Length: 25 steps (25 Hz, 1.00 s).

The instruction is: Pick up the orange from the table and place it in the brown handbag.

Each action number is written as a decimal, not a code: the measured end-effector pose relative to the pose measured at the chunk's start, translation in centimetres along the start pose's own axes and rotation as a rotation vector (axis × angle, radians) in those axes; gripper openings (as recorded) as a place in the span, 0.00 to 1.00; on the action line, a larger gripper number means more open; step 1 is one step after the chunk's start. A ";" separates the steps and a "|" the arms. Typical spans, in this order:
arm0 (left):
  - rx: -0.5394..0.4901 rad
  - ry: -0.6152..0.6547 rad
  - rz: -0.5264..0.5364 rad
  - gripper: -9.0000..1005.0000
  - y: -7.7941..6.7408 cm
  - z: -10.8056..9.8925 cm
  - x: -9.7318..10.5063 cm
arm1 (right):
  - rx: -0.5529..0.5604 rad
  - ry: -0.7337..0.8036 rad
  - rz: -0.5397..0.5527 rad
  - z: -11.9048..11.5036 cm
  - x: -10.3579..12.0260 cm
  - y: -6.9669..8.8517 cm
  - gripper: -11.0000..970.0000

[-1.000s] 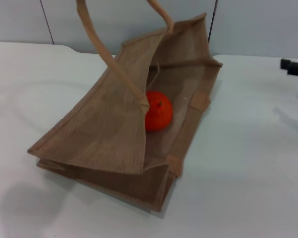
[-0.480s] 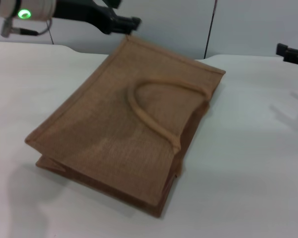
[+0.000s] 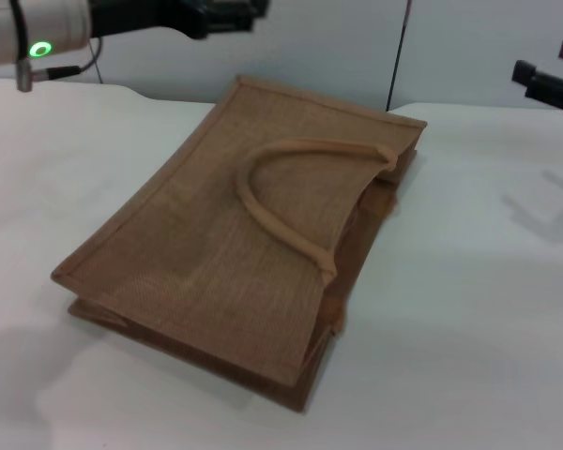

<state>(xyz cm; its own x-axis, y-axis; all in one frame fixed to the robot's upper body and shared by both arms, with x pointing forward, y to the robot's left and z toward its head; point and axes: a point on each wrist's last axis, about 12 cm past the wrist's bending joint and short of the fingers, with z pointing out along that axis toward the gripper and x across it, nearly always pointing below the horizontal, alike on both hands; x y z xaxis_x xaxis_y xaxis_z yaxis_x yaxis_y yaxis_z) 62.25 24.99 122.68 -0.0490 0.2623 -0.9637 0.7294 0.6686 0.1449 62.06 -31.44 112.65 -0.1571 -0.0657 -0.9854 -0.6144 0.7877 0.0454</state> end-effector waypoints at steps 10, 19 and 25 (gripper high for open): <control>-0.239 -0.165 -0.086 0.86 1.9 -1.2 6.1 | 0.218 -0.124 -0.071 -1.7 4.3 0.2 0.91; -0.405 -0.229 -0.103 0.86 1.9 -2.0 11.0 | 0.401 -0.174 -0.071 -3.7 6.7 0.2 0.91; -0.452 -0.238 -0.092 0.86 1.0 -2.1 12.6 | 0.480 -0.181 -0.073 -5.0 7.9 0.3 0.91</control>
<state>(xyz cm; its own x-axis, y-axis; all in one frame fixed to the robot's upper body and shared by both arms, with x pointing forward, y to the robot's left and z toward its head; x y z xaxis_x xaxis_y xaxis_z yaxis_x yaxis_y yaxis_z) 60.90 30.43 111.19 0.0954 0.0576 -0.9938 0.3597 0.9289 0.0884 56.76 -34.76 105.67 0.0355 -0.0571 -0.9977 -0.1883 0.9801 -0.0628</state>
